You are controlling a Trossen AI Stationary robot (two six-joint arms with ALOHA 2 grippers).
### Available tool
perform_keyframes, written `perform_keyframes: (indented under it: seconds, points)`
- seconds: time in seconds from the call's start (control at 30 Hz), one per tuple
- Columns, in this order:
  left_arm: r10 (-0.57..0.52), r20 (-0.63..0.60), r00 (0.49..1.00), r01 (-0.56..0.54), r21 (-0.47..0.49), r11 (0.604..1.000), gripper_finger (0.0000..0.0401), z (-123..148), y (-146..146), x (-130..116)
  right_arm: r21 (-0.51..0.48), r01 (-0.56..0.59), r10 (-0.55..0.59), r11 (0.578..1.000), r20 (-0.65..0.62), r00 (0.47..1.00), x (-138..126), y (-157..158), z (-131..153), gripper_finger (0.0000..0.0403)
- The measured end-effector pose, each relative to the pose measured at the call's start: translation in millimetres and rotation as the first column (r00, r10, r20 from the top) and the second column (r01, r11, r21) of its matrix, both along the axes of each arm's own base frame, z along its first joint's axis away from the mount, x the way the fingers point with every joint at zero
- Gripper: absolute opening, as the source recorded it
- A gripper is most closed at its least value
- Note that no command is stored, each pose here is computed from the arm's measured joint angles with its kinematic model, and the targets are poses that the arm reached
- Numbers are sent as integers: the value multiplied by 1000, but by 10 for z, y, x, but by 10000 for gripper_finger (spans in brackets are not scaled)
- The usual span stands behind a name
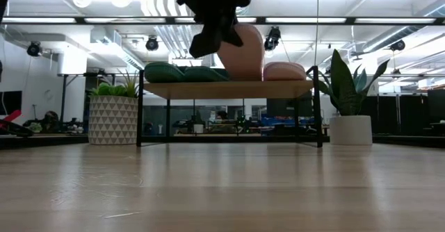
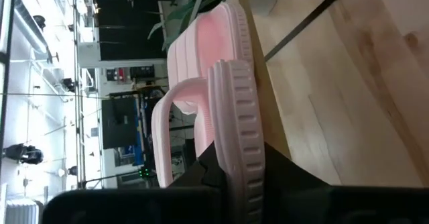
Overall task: Pick and place slides into the shelf
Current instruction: Put the pink slide on the shelf
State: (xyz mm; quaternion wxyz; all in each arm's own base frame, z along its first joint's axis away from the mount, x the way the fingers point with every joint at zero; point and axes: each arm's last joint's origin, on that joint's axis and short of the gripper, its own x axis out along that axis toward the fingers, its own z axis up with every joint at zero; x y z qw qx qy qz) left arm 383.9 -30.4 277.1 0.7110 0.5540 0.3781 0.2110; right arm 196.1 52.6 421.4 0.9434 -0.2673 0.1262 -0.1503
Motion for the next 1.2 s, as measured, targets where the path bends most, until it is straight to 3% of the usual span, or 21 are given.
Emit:
perform_keyframes:
  seconds: [0.8, 1.2]
  points:
    - [59, 59, 997, -56, -48, 997, 13, -99, 482, 144, -3, 0, 0, 1000, -7, 1000, 8, 3, -25, 171]
    - [19, 52, 998, -11, -147, 989, 62, -181, 472, 126, -5, 0, 0, 1000, -14, 1000, 14, 5, -46, 171]
